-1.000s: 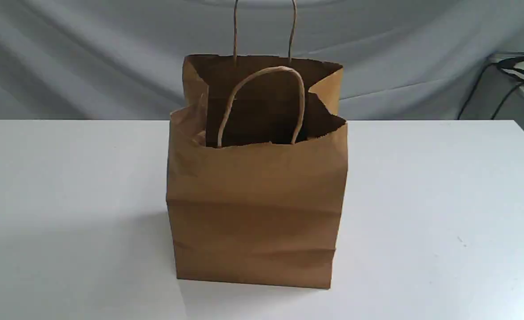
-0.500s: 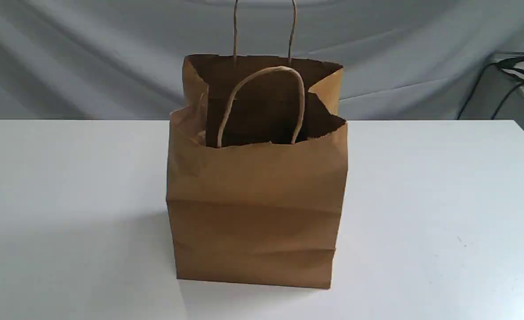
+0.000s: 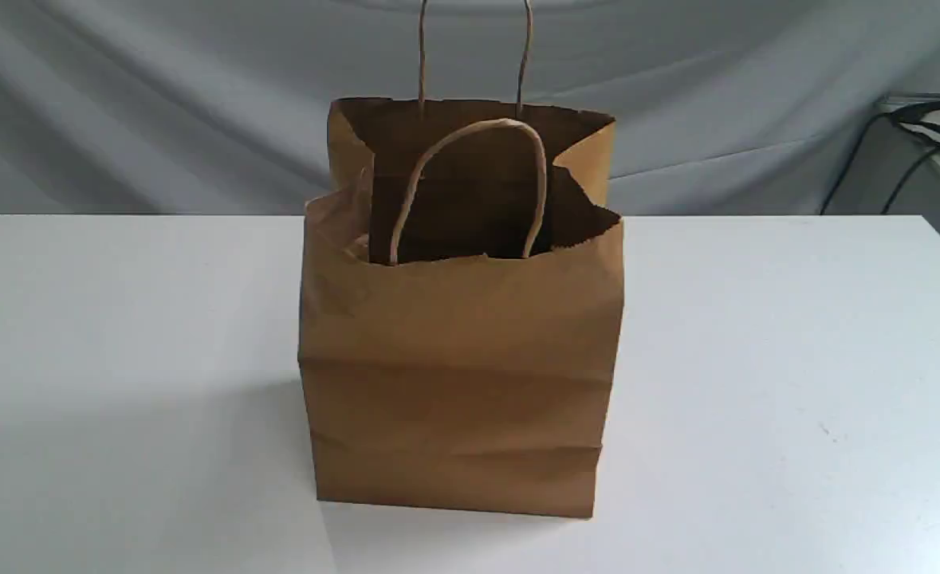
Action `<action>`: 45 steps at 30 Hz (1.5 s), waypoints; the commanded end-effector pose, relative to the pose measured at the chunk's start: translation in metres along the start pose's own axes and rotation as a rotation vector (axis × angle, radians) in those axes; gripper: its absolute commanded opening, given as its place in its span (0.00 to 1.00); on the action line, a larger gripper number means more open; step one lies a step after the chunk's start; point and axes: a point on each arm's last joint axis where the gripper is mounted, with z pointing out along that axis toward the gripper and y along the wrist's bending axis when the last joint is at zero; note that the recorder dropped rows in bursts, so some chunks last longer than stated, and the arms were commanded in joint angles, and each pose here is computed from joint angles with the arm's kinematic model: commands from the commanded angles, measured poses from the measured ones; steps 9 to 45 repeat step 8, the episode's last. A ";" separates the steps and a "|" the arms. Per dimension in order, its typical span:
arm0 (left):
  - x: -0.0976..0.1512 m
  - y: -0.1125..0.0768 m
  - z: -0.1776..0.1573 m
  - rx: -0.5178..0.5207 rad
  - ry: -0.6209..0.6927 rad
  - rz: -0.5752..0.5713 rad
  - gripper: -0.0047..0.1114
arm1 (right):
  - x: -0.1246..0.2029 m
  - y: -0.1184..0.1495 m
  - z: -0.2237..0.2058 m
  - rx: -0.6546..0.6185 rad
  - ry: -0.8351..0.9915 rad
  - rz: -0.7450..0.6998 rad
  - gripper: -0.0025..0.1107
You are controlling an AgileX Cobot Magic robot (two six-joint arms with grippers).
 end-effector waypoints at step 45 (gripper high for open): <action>0.000 0.000 0.000 -0.003 -0.012 -0.011 0.08 | 0.001 0.000 0.000 0.007 0.001 0.011 0.02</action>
